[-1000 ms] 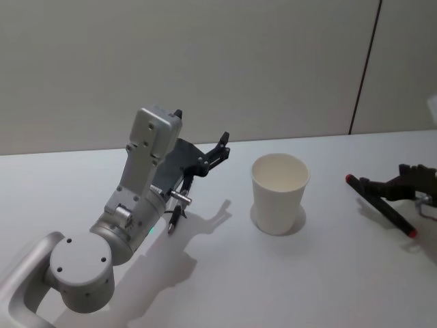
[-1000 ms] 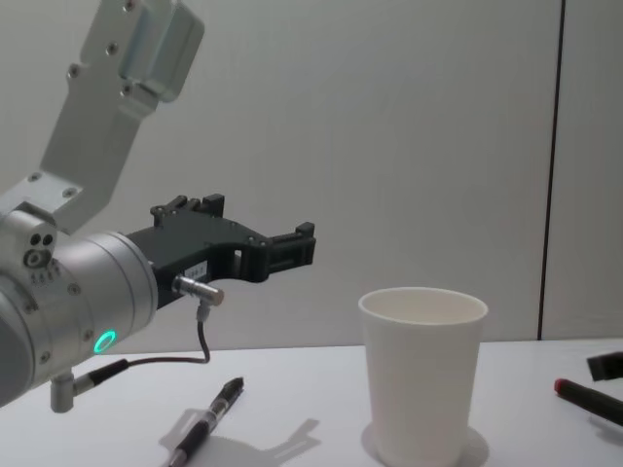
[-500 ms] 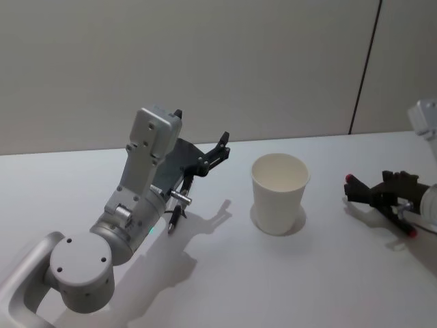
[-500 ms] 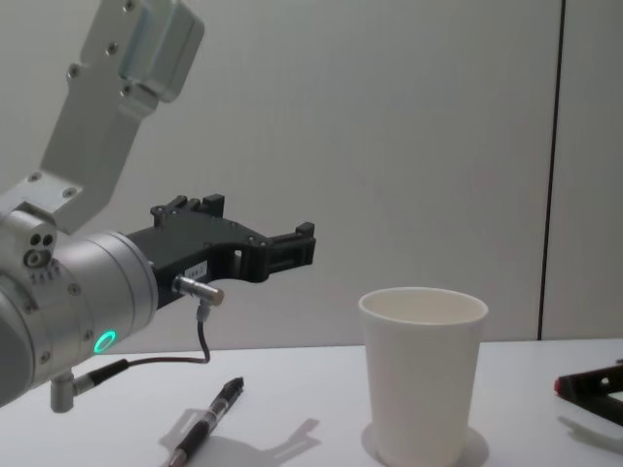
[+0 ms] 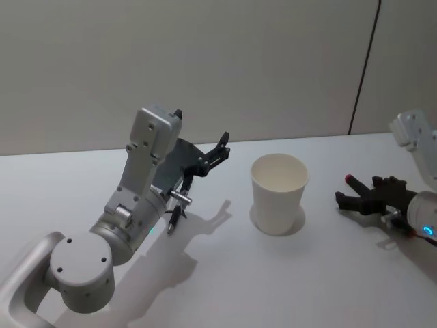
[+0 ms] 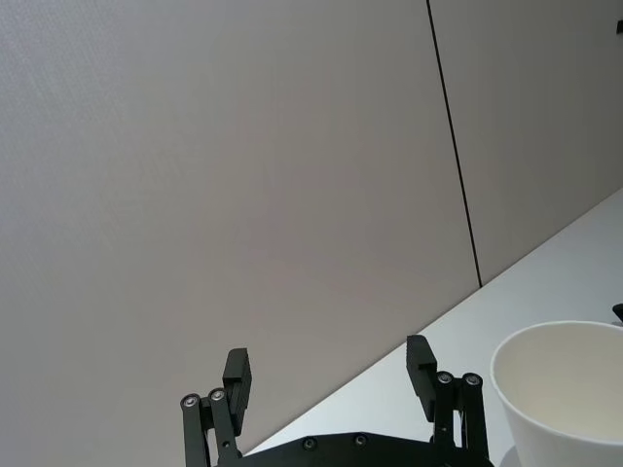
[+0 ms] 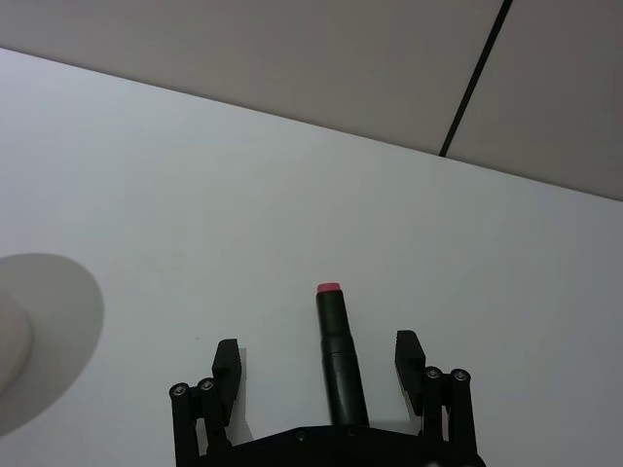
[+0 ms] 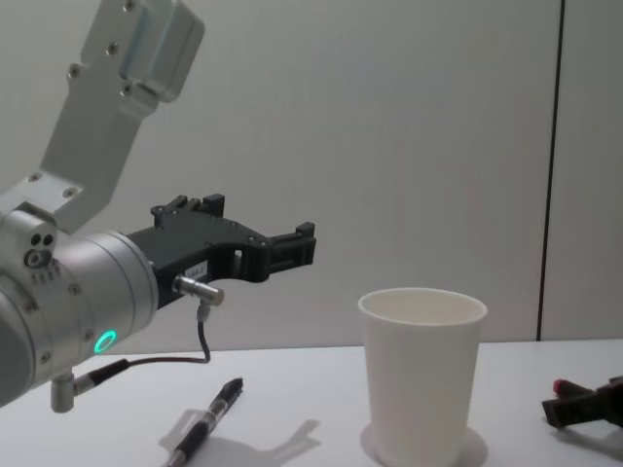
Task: Place the pen into the pen holder.
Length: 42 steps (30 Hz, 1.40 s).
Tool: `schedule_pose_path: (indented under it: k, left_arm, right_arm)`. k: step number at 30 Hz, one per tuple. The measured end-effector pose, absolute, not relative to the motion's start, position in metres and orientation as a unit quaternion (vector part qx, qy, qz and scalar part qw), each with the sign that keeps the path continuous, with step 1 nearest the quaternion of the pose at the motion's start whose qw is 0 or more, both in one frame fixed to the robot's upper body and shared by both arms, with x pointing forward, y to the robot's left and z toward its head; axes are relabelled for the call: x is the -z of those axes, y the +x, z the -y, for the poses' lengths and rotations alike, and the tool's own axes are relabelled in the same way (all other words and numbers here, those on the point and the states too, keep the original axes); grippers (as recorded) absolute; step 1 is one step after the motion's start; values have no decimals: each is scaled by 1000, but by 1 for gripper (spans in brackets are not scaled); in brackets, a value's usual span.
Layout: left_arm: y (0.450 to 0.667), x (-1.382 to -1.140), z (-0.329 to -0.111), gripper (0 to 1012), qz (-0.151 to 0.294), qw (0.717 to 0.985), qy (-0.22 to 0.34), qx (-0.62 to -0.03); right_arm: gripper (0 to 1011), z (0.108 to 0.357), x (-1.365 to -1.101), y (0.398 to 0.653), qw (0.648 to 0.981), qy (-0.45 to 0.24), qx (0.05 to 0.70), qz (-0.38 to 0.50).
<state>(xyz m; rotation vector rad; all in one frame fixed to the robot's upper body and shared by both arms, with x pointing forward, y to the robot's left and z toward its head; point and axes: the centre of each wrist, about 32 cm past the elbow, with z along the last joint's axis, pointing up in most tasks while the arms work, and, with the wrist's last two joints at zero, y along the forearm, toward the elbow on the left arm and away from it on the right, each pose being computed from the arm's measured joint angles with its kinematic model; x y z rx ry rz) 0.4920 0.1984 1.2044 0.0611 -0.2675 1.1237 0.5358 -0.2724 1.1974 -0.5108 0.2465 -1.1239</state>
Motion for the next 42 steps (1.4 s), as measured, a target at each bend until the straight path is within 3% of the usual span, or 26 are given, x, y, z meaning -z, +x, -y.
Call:
schedule_pose_path:
  k: [7, 14, 42]
  left_arm:
    - [492, -1204, -198, 1001, 126, 837, 29, -531]
    - [492, -1204, -198, 1001, 126, 837, 29, -531]
    - [492, -1204, -198, 1001, 126, 837, 29, -531]
  right_arm:
    - [998, 270, -1194, 537, 810, -241, 523, -110]
    - [897, 268, -1191, 538, 811, -244, 521, -109]
    - [729, 267, -1187, 538, 811, -248, 519, -107]
